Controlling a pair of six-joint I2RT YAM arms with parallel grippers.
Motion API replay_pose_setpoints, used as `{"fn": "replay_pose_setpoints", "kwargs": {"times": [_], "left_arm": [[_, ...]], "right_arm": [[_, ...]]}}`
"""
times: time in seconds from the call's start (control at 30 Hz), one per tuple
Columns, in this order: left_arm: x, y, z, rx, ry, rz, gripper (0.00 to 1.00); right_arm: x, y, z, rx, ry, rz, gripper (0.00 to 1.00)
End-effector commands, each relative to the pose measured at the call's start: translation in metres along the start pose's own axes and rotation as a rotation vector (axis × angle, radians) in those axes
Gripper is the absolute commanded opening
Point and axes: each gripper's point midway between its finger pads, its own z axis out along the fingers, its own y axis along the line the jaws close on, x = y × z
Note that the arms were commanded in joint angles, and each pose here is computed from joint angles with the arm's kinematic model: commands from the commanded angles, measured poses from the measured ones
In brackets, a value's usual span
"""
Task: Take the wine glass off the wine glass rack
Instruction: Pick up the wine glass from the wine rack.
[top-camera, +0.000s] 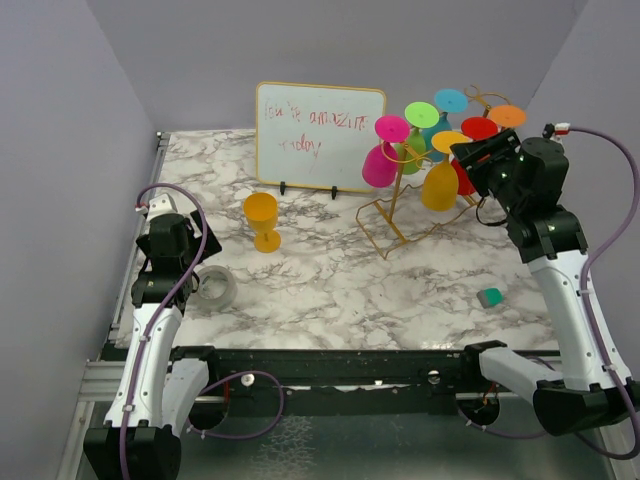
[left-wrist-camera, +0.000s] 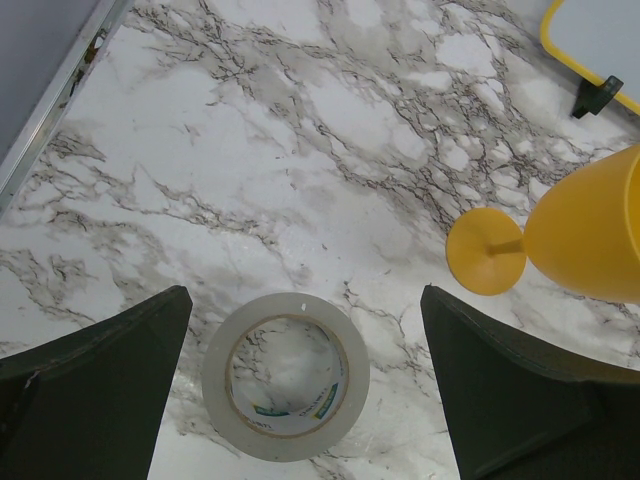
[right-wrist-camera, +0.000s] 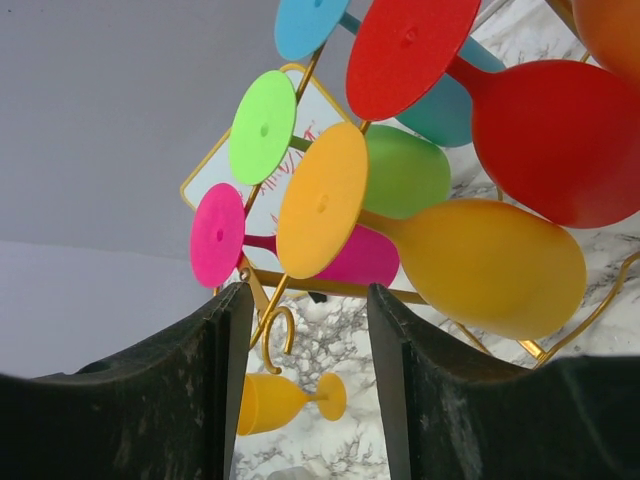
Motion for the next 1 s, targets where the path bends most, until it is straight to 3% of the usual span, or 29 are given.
{"fn": "replay_pose_setpoints", "kwargs": {"times": [0.0, 0.17, 0.6, 0.97], "left_arm": [[-0.003, -0.003, -0.001, 0.021, -0.016, 0.000, 0.99], [-0.003, -0.003, -0.001, 0.020, -0.016, 0.000, 0.99], [-0.003, -0.003, 0.000, 0.018, -0.014, 0.001, 0.99], [-0.003, -0.002, 0.000, 0.016, -0.016, -0.001, 0.99]], "right_arm": [[-0.005, -0.006, 0.006, 0.017, -0.042, 0.038, 0.53], [-0.004, -0.010, 0.012, 0.008, -0.056, 0.064, 0.45], [-0.008, -0.011, 0.026, 0.001, -0.081, 0.090, 0.42], [-0.004, -0.018, 0.032, 0.005, -0.072, 0.123, 0.27]]}}
